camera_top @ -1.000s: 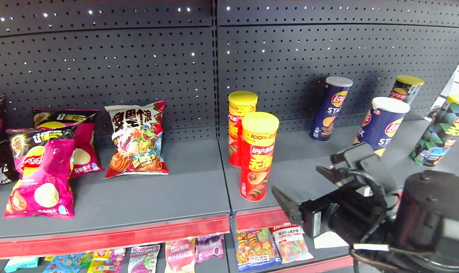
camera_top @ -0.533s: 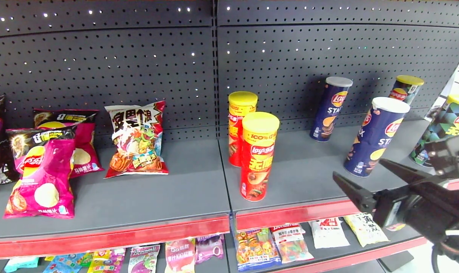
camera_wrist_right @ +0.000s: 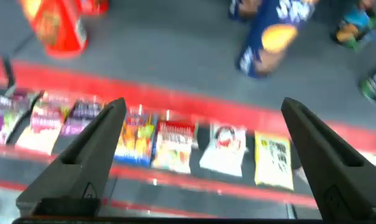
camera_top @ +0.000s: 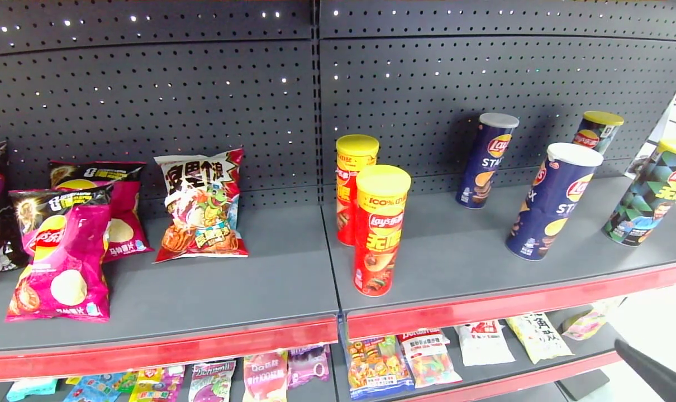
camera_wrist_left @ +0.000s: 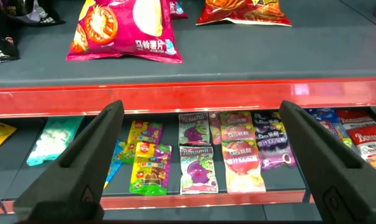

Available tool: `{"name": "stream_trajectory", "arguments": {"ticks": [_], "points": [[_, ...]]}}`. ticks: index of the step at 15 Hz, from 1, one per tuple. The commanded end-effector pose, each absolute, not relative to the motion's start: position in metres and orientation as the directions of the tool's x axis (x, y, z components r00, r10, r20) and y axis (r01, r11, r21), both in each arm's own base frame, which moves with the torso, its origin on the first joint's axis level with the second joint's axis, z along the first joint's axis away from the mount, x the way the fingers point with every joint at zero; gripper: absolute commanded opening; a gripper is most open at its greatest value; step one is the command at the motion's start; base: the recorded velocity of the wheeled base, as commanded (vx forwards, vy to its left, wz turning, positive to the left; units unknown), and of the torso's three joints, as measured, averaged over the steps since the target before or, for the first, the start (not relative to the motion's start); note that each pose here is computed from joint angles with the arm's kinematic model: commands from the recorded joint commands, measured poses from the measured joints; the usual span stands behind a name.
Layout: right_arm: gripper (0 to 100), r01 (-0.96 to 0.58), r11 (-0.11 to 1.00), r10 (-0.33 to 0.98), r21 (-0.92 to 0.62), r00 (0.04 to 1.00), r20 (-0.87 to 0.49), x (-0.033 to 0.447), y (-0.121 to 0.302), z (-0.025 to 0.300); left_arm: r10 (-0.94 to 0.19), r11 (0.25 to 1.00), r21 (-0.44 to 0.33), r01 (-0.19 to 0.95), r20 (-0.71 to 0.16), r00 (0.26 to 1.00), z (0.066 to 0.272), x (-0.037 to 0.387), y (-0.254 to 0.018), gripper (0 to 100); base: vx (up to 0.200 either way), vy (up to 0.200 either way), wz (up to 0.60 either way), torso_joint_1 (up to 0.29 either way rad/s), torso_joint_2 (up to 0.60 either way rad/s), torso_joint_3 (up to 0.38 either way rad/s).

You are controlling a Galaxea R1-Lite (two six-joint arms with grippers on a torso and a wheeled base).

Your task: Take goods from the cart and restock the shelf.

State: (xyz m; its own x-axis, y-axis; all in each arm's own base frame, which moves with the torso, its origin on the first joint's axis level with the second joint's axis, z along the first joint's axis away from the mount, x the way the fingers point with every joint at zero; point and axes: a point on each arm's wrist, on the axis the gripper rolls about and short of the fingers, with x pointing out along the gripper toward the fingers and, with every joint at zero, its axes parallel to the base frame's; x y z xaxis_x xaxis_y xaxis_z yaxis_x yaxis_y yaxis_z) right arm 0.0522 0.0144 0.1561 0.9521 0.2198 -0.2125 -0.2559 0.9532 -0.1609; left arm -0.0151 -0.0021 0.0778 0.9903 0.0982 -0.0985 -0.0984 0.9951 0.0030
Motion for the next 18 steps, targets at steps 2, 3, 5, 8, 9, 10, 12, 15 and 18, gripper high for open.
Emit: {"name": "stream_trajectory", "arguments": {"ticks": [2, 3, 5, 8, 9, 10, 12, 15, 18], "points": [[100, -0.225, 0.963, 0.215, -0.151, 0.974, -0.077, -0.002, -0.002, 0.127, 0.099, 0.995, 0.003, -0.099, -0.100, 0.990, 0.078, -0.015, -0.002, 100, 0.000, 0.000, 0.00, 0.000, 0.00, 0.000], [100, -0.245, 0.961, 0.236, -0.129, 0.968, -0.080, -0.006, -0.002, 0.123, 0.099, 0.995, 0.003, -0.099, -0.100, 0.990, 0.078, -0.015, -0.002, 100, 0.000, 0.000, 0.00, 0.000, 0.00, 0.000], [100, -0.250, 0.966, 0.245, -0.062, 0.966, -0.083, -0.008, -0.003, 0.122, 0.099, 0.995, 0.003, -0.099, -0.100, 0.990, 0.078, -0.015, -0.002, 100, 0.000, 0.000, 0.00, 0.000, 0.00, 0.000], [100, -0.284, 0.958, 0.280, -0.027, 0.955, -0.103, -0.004, -0.002, 0.125, 0.099, 0.995, 0.003, -0.099, -0.100, 0.990, 0.078, -0.015, -0.002, 100, 0.000, 0.000, 0.00, 0.000, 0.00, 0.000], [100, -0.300, 0.953, 0.296, -0.028, 0.949, -0.113, 0.000, -0.001, 0.128, 0.099, 0.995, 0.003, -0.099, -0.098, 0.990, 0.078, -0.015, -0.002, 100, 0.000, 0.000, 0.00, 0.000, 0.00, 0.000], [100, -0.332, 0.943, 0.327, -0.026, 0.938, -0.113, 0.006, 0.002, 0.133, 0.099, 0.995, 0.003, -0.099, -0.101, 0.990, 0.078, -0.015, -0.002, 100, 0.000, 0.000, 0.00, 0.000, 0.00, 0.000], [100, -0.359, 0.933, 0.358, -0.025, 0.933, -0.044, 0.038, 0.015, 0.160, 0.099, 0.995, 0.003, -0.099, -0.100, 0.990, 0.078, -0.015, -0.002, 100, 0.000, 0.000, 0.00, 0.000, 0.00, 0.000], [100, -0.412, 0.911, 0.412, -0.009, 0.910, 0.037, 0.100, 0.046, 0.197, 0.099, 0.995, 0.003, -0.099, -0.100, 0.990, 0.078, -0.015, -0.002, 100, 0.000, 0.000, 0.00, 0.000, 0.00, 0.000], [100, -0.458, 0.888, 0.460, 0.048, 0.881, -0.112, 0.148, 0.079, 0.183, 0.099, 0.995, 0.003, -0.099, -0.098, 0.990, 0.078, -0.015, -0.002, 100, 0.000, 0.000, 0.00, 0.000, 0.00, 0.000]]}}
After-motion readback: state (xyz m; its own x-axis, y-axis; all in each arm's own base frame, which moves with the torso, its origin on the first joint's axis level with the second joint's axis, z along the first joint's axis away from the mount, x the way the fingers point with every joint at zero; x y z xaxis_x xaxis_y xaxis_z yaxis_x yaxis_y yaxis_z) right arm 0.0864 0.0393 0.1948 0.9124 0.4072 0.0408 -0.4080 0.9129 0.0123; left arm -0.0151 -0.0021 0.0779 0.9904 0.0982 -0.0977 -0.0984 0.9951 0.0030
